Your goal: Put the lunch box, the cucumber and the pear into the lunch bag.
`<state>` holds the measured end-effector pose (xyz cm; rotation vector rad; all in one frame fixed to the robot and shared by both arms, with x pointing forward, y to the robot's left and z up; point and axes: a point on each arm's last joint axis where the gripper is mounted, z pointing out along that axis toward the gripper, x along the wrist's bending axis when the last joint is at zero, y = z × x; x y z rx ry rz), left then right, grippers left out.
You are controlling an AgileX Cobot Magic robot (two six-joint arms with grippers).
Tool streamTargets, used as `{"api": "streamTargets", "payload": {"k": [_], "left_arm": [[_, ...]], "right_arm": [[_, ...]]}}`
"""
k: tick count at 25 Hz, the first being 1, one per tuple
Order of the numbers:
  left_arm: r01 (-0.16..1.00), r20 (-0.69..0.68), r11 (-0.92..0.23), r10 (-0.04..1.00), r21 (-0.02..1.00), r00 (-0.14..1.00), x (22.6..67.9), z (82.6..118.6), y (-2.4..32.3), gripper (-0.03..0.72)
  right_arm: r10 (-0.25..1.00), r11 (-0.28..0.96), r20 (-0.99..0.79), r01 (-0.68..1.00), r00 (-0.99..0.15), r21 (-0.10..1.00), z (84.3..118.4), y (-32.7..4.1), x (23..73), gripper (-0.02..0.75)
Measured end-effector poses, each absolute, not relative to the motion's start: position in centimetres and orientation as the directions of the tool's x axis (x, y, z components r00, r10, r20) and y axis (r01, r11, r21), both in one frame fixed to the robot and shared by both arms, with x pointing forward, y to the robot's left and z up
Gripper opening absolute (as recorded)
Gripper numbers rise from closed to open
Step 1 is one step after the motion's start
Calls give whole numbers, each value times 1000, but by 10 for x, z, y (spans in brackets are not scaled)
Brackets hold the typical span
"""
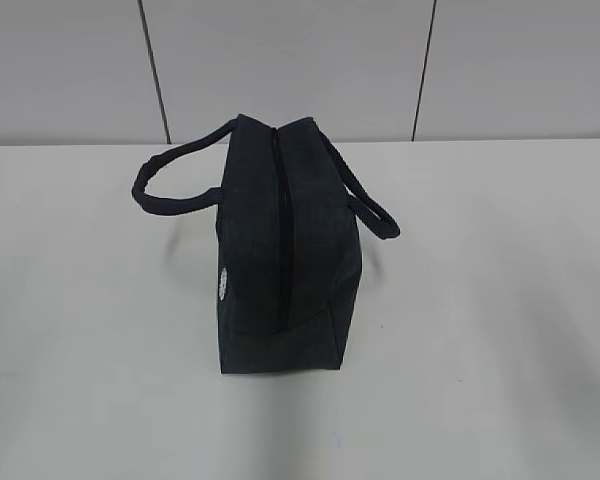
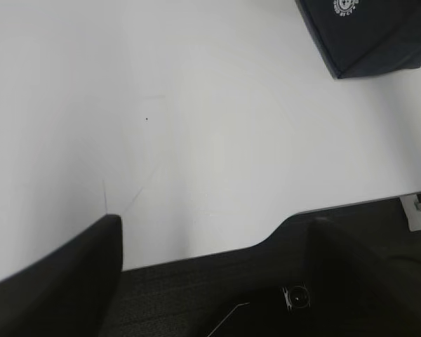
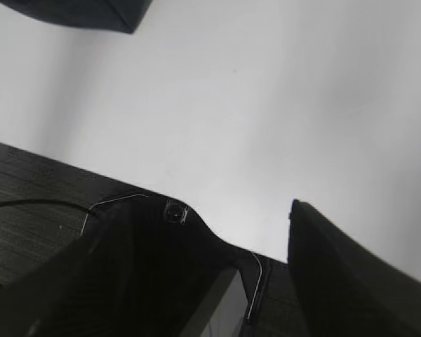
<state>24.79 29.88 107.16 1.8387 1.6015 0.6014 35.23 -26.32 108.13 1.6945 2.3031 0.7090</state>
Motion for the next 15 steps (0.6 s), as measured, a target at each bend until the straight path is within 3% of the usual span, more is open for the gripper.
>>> {"api": "streamTargets", "payload": {"k": [6,15], "left_arm": [[656,-45,-69,987,751,155,233,1063,304,530],[632,-25,-71,990,772,142,228,1060,307,529]], "right_arm": [[944,201,126,838,-304,508,1041,-271,304,512],[956,156,96,755,-278,637,1047,-281,261,512]]}}
